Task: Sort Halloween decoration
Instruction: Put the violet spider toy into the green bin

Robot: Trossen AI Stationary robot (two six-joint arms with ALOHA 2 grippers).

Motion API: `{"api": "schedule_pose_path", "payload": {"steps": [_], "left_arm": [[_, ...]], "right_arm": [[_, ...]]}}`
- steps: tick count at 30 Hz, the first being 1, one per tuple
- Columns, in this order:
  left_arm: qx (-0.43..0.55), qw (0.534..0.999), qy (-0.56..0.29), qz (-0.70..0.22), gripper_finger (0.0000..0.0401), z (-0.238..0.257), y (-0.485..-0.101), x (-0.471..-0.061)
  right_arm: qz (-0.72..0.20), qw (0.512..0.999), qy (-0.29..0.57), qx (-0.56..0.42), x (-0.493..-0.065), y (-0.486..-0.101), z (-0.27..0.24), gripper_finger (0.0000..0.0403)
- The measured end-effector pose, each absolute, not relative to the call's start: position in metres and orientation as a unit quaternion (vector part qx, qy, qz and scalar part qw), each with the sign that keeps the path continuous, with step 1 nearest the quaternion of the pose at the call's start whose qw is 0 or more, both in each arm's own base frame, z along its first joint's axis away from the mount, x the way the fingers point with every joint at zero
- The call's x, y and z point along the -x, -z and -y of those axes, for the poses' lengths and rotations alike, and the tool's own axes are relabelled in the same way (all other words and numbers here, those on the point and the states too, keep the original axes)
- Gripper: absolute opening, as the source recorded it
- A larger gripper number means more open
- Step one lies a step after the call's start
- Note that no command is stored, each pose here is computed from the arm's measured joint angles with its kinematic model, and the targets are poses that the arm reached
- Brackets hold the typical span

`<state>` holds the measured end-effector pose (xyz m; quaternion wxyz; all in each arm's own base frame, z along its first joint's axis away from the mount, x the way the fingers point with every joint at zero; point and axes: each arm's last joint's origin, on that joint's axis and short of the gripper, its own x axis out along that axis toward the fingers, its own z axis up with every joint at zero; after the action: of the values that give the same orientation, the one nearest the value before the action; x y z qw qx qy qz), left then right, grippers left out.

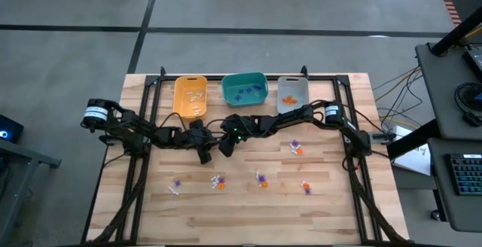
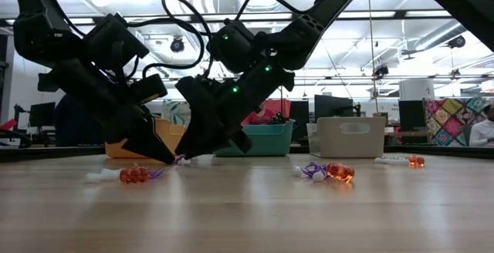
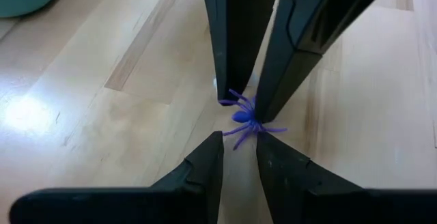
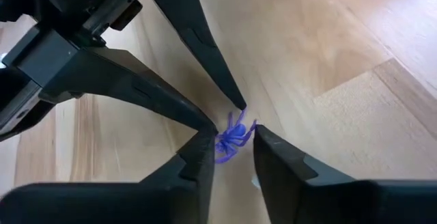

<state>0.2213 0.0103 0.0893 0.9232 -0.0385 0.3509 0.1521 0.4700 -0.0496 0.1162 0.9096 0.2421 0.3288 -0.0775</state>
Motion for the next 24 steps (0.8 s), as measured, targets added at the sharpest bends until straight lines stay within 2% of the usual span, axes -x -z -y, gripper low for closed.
{"api": "schedule_pose_path", "payload": {"steps": [5, 13, 24], "left_arm": [[0.039, 0.924, -0.152, -0.348, 0.0075, -0.01, -0.09, -0.222], [0.039, 0.925, -0.153, -0.345, 0.0075, -0.01, -0.09, -0.222], [0.04, 0.92, -0.154, -0.359, 0.0075, -0.01, -0.112, -0.207]], "right_arm": [[-0.329, 0.911, 0.076, -0.239, -0.47, -0.116, 0.05, 0.0046], [-0.326, 0.915, 0.071, -0.227, -0.471, -0.116, 0.05, 0.0015], [-0.319, 0.92, 0.063, -0.22, -0.47, -0.126, 0.049, 0.0009]]}}
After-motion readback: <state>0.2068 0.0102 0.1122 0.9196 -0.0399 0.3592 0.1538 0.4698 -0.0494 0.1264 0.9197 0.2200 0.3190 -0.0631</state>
